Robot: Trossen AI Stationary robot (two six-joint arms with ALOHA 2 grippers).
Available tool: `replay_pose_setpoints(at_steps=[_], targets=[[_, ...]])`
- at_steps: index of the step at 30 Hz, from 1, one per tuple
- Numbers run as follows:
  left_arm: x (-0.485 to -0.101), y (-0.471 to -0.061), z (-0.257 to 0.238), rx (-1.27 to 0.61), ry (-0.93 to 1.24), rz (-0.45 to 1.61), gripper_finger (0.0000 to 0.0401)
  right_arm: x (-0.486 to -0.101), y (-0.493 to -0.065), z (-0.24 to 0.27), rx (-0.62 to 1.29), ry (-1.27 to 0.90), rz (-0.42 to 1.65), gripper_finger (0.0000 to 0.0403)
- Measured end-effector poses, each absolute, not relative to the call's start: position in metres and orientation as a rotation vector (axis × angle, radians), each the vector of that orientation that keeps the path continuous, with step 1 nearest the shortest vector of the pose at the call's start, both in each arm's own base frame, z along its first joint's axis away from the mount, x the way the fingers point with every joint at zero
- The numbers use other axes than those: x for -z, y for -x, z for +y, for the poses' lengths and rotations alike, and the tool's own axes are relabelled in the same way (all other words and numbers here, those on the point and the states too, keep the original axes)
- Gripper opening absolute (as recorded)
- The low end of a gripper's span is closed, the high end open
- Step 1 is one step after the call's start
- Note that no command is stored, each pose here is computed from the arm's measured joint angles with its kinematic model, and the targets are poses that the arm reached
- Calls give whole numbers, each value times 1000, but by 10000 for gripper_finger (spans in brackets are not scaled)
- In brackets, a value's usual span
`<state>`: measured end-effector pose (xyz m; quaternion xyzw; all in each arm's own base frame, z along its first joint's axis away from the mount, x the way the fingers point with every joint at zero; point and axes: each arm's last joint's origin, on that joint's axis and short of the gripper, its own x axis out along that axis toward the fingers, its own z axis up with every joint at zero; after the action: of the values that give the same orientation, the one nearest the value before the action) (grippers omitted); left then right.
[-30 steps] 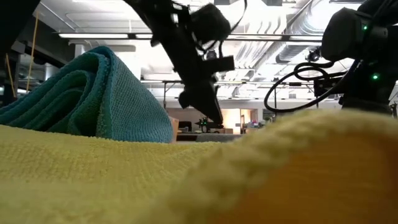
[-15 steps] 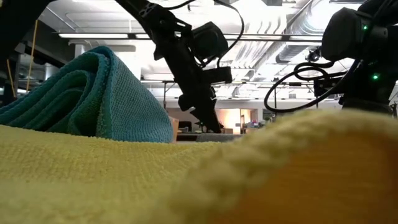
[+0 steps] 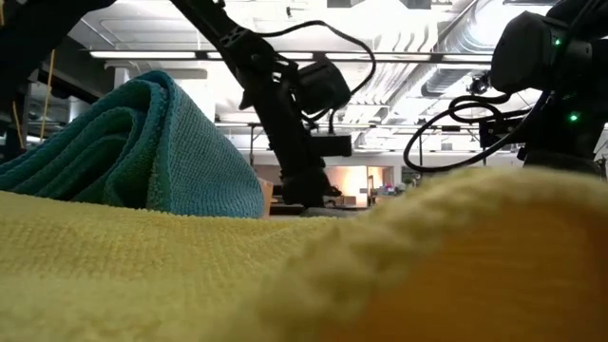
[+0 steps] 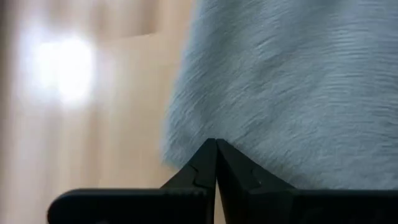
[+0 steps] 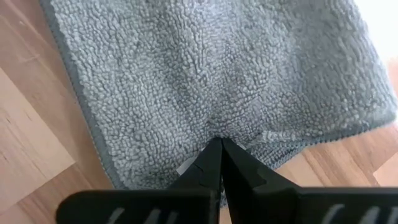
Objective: Fold microfiber towels
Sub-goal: Fold the gray microfiber cloth
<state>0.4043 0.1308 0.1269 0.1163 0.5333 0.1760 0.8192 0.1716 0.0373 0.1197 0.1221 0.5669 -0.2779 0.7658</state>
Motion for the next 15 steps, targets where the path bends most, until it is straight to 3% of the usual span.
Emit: replay_pose_setpoints(at_steps=[7, 15], targets=[[-131, -395, 142, -452, -246, 1238, 0, -120, -172, 37, 603, -266, 1231, 0], [-157, -399, 122, -396, -194, 1142, 0, -120, -171, 37, 604, -257, 1233, 0]])
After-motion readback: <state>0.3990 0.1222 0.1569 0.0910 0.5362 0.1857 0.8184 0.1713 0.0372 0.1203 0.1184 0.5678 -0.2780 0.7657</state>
